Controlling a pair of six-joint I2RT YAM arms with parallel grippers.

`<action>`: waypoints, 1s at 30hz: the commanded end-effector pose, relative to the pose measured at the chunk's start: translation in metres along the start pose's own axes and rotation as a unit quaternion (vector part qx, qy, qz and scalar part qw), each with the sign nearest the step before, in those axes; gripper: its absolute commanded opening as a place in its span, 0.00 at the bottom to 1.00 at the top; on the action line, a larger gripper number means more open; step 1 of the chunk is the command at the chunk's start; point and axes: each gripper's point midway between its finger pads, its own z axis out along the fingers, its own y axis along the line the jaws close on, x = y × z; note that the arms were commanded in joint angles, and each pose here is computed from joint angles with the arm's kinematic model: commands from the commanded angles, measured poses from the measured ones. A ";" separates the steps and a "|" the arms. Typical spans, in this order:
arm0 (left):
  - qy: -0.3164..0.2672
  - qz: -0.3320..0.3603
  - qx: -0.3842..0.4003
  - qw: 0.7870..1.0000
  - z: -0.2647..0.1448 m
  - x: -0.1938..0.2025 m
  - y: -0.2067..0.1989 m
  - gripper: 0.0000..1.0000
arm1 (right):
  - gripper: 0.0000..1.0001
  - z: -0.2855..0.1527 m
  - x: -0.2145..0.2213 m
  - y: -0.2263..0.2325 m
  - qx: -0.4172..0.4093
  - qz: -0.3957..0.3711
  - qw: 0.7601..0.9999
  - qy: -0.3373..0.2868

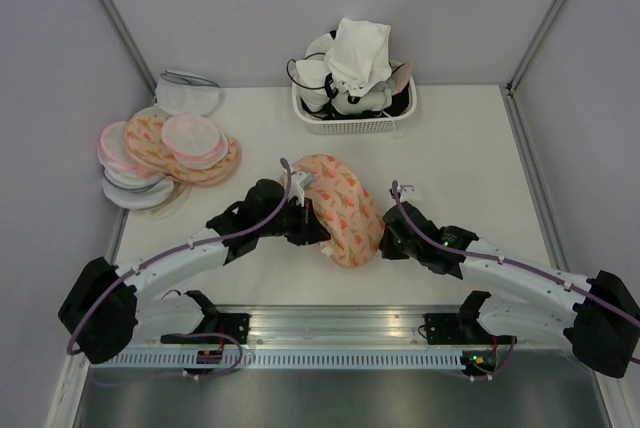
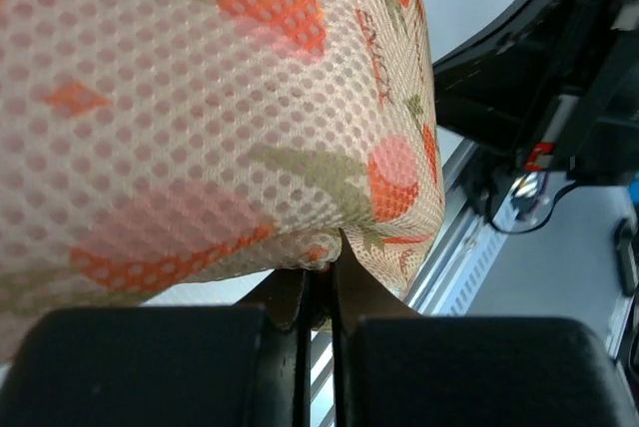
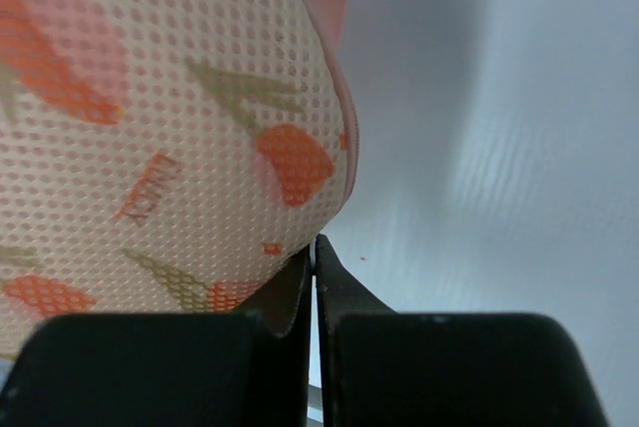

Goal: Unzip the laundry bag and remove the bra

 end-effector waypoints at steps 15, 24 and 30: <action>0.059 0.070 -0.148 0.985 0.060 -0.030 0.056 0.58 | 0.00 -0.019 -0.013 -0.021 0.036 -0.007 0.999 -0.037; -0.070 -0.033 -0.232 0.970 0.004 -0.052 0.064 0.84 | 0.00 -0.007 0.003 0.009 -0.047 -0.010 0.999 -0.003; -0.099 -0.121 -0.184 0.970 -0.031 -0.016 0.052 0.90 | 0.00 -0.013 0.042 0.097 -0.294 -0.037 0.948 0.111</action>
